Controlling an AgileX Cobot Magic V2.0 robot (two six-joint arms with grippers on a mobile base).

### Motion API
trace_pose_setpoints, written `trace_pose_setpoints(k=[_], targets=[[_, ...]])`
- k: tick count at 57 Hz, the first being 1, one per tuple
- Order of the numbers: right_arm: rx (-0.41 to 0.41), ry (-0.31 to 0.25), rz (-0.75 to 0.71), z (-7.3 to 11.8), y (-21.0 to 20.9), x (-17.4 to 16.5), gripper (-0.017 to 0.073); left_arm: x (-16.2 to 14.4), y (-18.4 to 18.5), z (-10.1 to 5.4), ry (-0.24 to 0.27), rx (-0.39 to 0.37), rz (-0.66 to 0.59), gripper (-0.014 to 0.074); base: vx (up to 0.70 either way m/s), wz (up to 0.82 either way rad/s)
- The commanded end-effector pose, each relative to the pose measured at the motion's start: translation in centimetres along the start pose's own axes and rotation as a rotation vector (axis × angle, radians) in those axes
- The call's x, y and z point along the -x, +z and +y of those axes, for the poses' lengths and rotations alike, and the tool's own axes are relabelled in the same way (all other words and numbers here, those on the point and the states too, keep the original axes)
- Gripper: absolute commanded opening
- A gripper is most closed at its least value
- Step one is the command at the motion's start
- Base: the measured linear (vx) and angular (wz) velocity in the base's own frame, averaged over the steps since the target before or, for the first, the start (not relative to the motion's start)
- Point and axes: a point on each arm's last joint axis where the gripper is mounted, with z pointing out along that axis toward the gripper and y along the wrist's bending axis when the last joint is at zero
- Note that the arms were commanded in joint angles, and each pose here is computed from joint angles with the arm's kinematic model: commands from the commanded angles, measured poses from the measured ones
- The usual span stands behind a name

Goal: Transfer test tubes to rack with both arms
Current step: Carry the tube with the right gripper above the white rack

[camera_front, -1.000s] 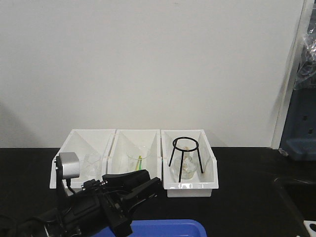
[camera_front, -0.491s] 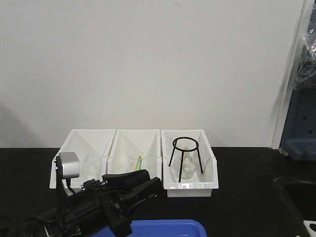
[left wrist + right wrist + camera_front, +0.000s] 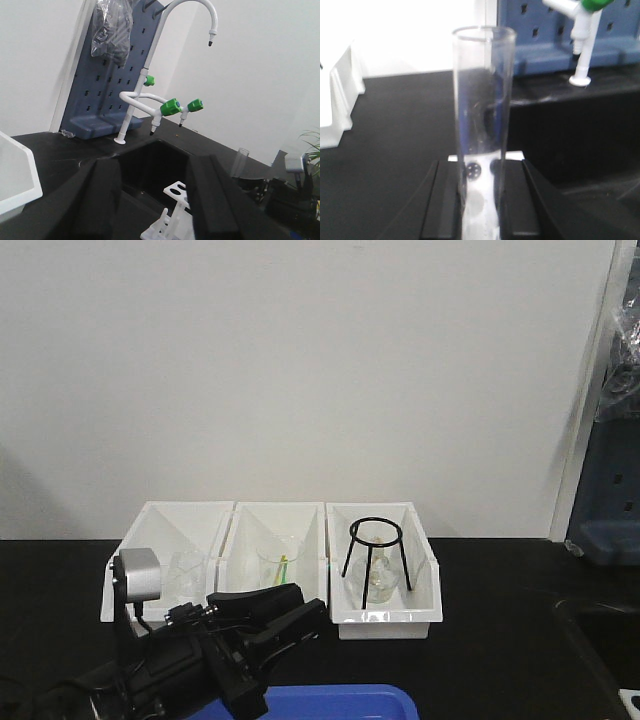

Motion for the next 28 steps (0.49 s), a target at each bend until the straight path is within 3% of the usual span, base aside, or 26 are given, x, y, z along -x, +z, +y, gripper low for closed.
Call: trace_pose_setpoints(k=[1,28], targets=[[-0.006,-0.001,-0.124,-0.1,0.3,1.4,-0.0006,2.4,0.1,-1.1,0.006,-0.054,-0.121,0.0441,0.00,0.00],[-0.007,-0.007,-0.017,0.0,1.7,-0.6,0.0000,2.4,0.1,-1.1,0.006,-0.054,-0.121,0.0441,0.00,0.00]])
